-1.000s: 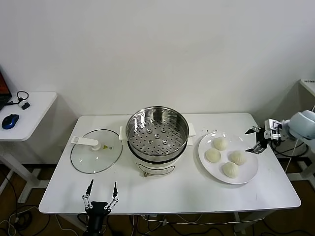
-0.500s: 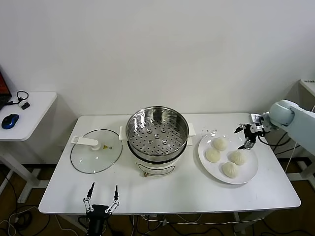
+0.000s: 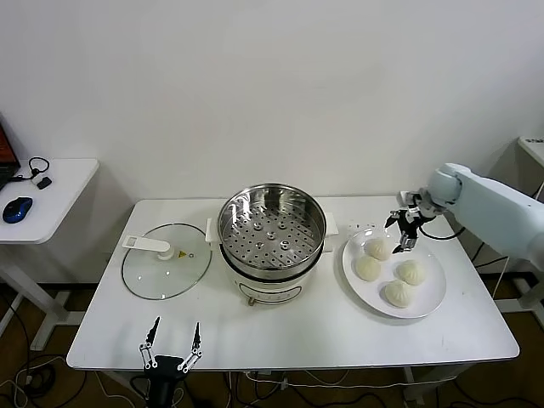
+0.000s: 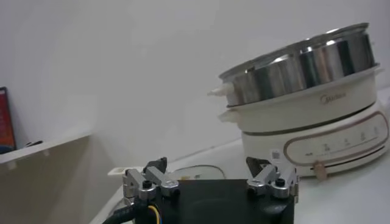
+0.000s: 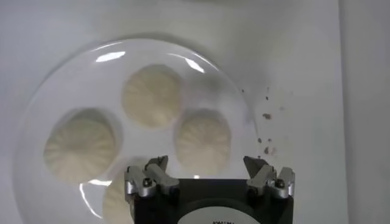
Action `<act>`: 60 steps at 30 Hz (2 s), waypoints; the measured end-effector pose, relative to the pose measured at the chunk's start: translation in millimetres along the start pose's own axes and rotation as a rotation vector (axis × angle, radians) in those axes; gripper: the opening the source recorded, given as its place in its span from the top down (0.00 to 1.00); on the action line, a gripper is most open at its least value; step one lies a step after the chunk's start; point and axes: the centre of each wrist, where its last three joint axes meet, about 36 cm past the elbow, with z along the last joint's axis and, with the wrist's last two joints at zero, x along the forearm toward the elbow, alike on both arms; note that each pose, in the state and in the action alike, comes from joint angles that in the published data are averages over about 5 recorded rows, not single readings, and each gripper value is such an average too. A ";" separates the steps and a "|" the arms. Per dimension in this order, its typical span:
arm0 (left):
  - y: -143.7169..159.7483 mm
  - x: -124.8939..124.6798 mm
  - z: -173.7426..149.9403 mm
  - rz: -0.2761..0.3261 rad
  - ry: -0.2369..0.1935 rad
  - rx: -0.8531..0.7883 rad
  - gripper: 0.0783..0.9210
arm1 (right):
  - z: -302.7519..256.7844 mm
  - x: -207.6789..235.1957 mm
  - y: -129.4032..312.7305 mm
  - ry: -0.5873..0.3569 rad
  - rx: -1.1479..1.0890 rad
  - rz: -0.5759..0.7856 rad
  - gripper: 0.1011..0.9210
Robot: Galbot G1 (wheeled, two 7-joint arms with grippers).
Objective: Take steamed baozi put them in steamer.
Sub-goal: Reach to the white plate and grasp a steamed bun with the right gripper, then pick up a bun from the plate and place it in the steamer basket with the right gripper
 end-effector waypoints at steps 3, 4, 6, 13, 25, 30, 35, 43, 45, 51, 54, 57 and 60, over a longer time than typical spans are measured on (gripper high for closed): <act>1.2 -0.2 1.3 -0.001 0.001 -0.005 0.12 | -4.9 -6.3 -3.1 0.015 0.008 -0.007 0.12; 1.4 -0.3 1.7 -0.001 0.000 -0.006 0.12 | -5.8 -8.2 -3.6 0.021 0.010 -0.010 0.12; 1.5 -0.3 2.6 0.001 0.001 -0.010 0.12 | -6.7 -11.9 -4.1 0.033 0.012 -0.015 0.12; 1.6 -0.7 5.5 0.007 0.003 -0.024 0.12 | -7.5 -22.7 -4.7 0.061 0.010 -0.025 0.12; 3.1 -3.0 9.2 0.007 0.002 -0.041 0.12 | -17.2 -32.4 -10.3 0.063 0.005 -0.014 0.12; 3.7 -3.0 9.5 0.009 0.003 -0.045 0.12 | -17.7 -35.4 -9.7 0.068 0.003 -0.021 0.12; 4.6 -3.4 10.0 0.008 0.004 -0.049 0.12 | -15.7 -37.8 -8.3 0.074 -0.002 -0.029 0.16; 5.0 -4.5 11.0 0.008 0.006 -0.051 0.12 | -13.4 -40.6 -5.9 0.071 -0.008 -0.034 0.27; 5.1 -4.7 11.3 0.008 0.007 -0.052 0.12 | -13.2 -40.4 -5.4 0.070 -0.007 -0.034 0.30; 5.3 -4.4 11.7 0.007 0.008 -0.053 0.12 | -13.3 -33.8 -6.6 0.065 -0.001 -0.029 0.32; 5.6 -4.1 11.2 0.005 0.007 -0.053 0.12 | -13.8 -24.6 -9.1 0.062 0.008 -0.024 0.32; 6.3 -3.7 10.5 0.002 0.006 -0.054 0.12 | -15.8 -11.4 -12.8 0.056 0.026 -0.018 0.32; 6.9 -3.1 10.5 0.000 0.006 -0.055 0.12 | -20.0 6.1 -17.6 0.045 0.053 -0.009 0.32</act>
